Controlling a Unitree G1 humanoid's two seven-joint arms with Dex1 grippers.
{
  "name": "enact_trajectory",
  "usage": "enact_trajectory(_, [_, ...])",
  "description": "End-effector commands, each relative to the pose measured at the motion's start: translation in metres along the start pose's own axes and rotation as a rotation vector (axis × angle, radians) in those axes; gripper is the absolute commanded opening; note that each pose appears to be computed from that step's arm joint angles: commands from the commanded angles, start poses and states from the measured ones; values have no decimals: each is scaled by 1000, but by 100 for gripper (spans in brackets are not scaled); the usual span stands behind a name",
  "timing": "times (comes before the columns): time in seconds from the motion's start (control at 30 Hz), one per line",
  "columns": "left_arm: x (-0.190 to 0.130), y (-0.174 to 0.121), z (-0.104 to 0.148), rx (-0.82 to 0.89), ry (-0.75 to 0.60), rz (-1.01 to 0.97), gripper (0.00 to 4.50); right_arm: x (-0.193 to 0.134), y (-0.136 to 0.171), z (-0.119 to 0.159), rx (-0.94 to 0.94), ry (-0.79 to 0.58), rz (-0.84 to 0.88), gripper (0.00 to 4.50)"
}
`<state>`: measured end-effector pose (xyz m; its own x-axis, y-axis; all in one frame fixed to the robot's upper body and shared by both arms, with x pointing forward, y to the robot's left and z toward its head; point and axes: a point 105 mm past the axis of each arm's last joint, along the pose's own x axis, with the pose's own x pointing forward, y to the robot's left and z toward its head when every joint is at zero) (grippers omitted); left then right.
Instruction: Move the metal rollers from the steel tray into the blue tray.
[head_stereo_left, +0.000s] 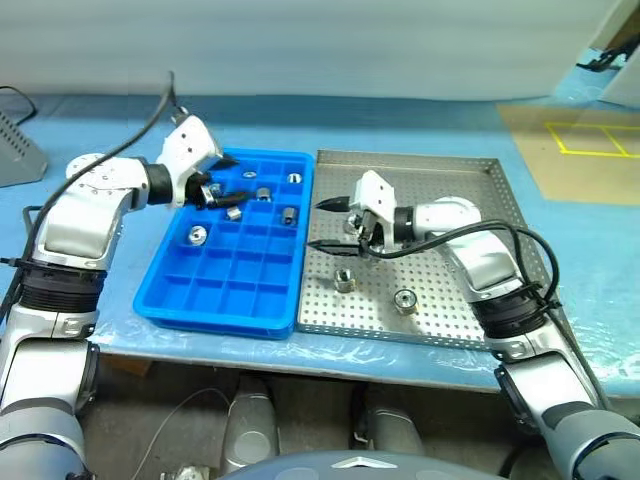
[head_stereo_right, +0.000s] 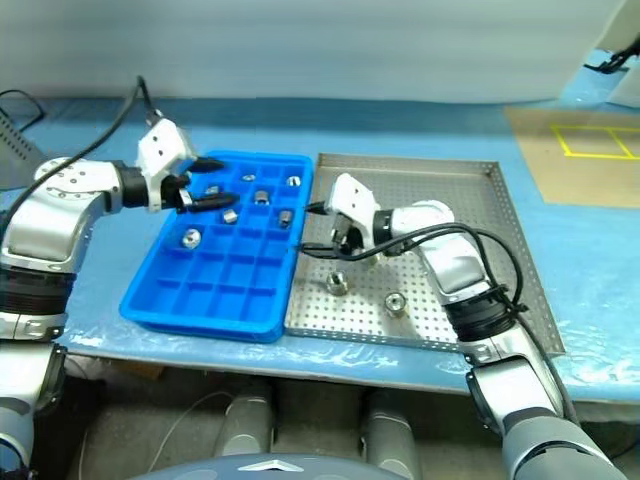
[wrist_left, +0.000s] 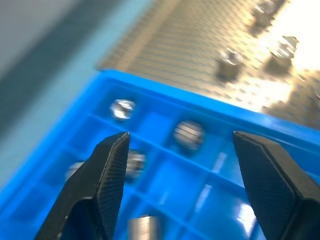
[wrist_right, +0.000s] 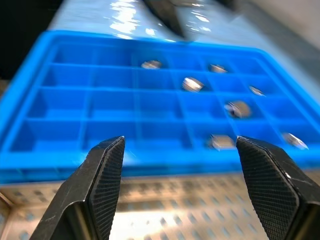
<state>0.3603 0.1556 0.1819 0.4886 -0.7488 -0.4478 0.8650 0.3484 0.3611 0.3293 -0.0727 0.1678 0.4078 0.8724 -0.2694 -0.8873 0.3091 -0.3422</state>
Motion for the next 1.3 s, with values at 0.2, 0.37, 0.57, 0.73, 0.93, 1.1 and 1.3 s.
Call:
enact_trajectory(0.2, [43, -21, 13, 60, -71, -222, 344, -45, 2, -9, 56, 45, -246, 370])
enact_trajectory(0.37, [74, -46, 30, 133, -110, -379, 344, -52, 13, -13, 77, 76, -309, 370])
enact_trajectory(0.57, [86, -67, 26, 187, -87, -511, 344, -58, 19, -19, 96, 109, -357, 370])
enact_trajectory(0.73, [90, -73, 11, 229, 10, -588, 344, -57, 24, -24, 105, 128, -363, 370])
enact_trajectory(0.93, [99, -78, 4, 284, 76, -619, 344, -56, 24, -29, 113, 136, -374, 370])
enact_trajectory(1.1, [109, -94, 0, 285, 83, -672, 344, -56, 20, -36, 99, 159, -404, 370])
enact_trajectory(1.3, [114, -96, -14, 236, 141, -671, 344, -56, 21, -37, 89, 168, -410, 370])
